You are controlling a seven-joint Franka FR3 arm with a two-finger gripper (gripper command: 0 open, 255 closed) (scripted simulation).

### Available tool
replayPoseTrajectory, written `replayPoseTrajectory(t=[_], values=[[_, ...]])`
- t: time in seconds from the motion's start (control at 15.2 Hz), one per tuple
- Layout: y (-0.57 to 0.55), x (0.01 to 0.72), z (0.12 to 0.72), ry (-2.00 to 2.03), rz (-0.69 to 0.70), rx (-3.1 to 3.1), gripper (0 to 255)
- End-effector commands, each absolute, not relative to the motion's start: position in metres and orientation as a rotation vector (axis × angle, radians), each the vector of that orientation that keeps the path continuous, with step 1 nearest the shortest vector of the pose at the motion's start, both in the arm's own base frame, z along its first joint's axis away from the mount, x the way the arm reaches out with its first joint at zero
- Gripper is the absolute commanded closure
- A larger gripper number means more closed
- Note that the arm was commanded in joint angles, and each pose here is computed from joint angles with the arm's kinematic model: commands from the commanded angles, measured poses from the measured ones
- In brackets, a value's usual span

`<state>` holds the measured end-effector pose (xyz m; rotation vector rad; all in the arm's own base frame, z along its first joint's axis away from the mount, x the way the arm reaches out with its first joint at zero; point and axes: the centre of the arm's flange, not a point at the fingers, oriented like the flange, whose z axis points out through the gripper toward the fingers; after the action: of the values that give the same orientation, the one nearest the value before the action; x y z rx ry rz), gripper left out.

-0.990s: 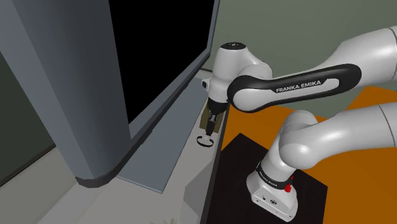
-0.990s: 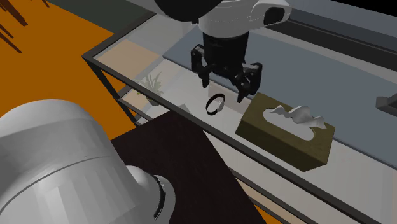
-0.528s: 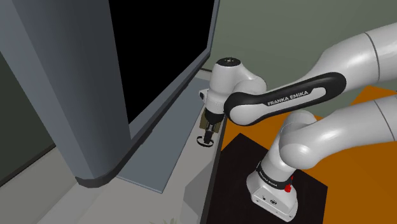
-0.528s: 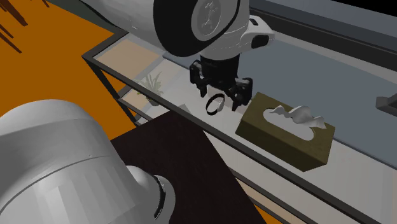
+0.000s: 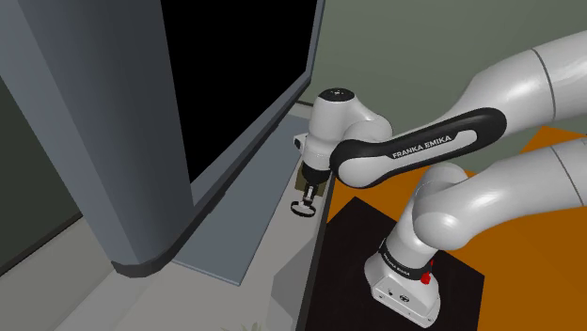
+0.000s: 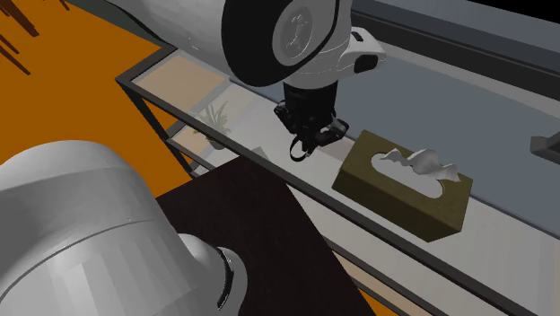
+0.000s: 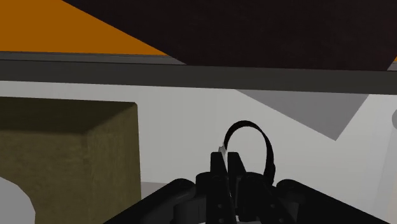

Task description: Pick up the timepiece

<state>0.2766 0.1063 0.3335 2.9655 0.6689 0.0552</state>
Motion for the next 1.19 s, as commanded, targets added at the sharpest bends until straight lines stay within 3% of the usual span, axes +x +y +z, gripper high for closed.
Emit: replayPoseTrajectory(t=[0.0, 1.12], values=[[0.106, 0.277, 0.333, 0.669, 0.055, 2.965, 255], [0.106, 0.276, 0.408, 0.669, 0.055, 2.965, 255]])
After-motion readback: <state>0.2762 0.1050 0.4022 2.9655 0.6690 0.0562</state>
